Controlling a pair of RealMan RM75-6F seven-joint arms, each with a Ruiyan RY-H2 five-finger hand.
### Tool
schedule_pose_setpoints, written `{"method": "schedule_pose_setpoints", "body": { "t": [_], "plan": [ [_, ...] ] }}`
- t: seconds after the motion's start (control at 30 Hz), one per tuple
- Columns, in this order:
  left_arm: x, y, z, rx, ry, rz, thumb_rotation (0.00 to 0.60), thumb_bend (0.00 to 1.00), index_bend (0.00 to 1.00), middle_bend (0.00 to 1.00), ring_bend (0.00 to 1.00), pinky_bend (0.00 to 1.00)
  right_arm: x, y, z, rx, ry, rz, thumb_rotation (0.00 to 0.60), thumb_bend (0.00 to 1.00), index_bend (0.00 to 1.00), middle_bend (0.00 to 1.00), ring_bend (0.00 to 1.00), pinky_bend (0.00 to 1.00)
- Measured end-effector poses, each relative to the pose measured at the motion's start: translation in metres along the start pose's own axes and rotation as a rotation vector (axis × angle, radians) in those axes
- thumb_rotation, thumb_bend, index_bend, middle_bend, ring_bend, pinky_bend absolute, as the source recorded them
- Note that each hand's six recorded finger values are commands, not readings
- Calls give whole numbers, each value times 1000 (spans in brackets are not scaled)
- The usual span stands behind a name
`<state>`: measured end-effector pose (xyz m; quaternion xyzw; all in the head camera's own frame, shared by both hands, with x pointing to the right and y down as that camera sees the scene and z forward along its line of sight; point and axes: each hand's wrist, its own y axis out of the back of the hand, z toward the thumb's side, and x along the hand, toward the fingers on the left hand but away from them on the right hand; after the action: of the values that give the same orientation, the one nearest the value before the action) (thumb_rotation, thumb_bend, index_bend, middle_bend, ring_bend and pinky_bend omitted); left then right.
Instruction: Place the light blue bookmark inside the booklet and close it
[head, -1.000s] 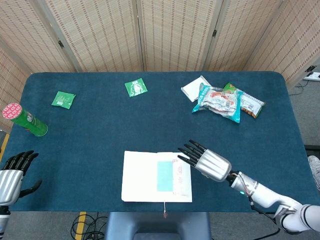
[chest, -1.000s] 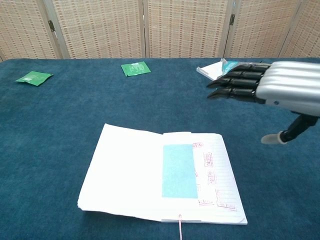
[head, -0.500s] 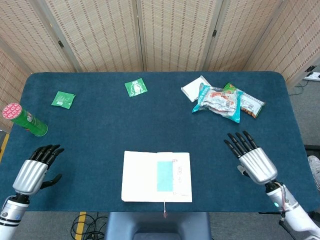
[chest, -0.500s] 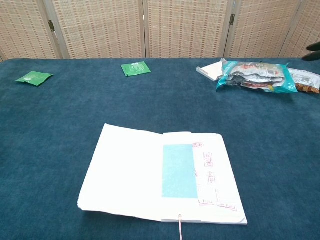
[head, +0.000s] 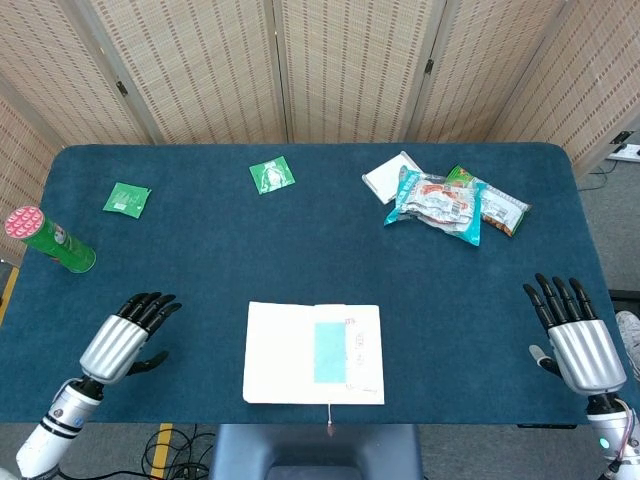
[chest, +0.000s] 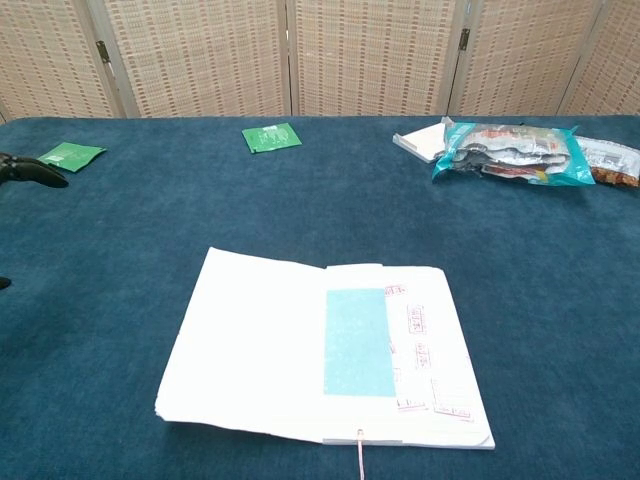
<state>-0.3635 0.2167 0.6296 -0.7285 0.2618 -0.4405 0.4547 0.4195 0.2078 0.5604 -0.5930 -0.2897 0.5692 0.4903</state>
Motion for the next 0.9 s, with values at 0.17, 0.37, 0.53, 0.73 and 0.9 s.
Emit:
{"method": "schedule_pose_setpoints", "body": {
  "t": [0.17, 0.37, 0.53, 0.73, 0.9],
  "plan": [
    [17, -10, 19, 29, -98, -5, 600, 253, 140, 158, 152, 202, 0, 5, -2, -13, -1, -22, 600, 122, 0, 0, 0, 0],
    [38, -24, 35, 66, -169, -9, 600, 253, 131, 146, 152, 202, 1, 5, -1, -27, 6, -28, 600, 122, 0, 0, 0, 0],
    [47, -35, 43, 129, -196, -12, 600, 253, 126, 144, 152, 202, 1, 7, -2, -36, 8, -41, 600, 122, 0, 0, 0, 0],
    [61, -51, 64, 159, -241, -29, 600, 253, 122, 143, 152, 202, 3, 8, -6, -45, 1, -46, 600, 123, 0, 0, 0, 0],
    [72, -61, 79, 152, -270, -42, 600, 253, 114, 140, 152, 202, 3, 10, -9, -52, 0, -56, 600, 123, 0, 0, 0, 0]
  ]
}}
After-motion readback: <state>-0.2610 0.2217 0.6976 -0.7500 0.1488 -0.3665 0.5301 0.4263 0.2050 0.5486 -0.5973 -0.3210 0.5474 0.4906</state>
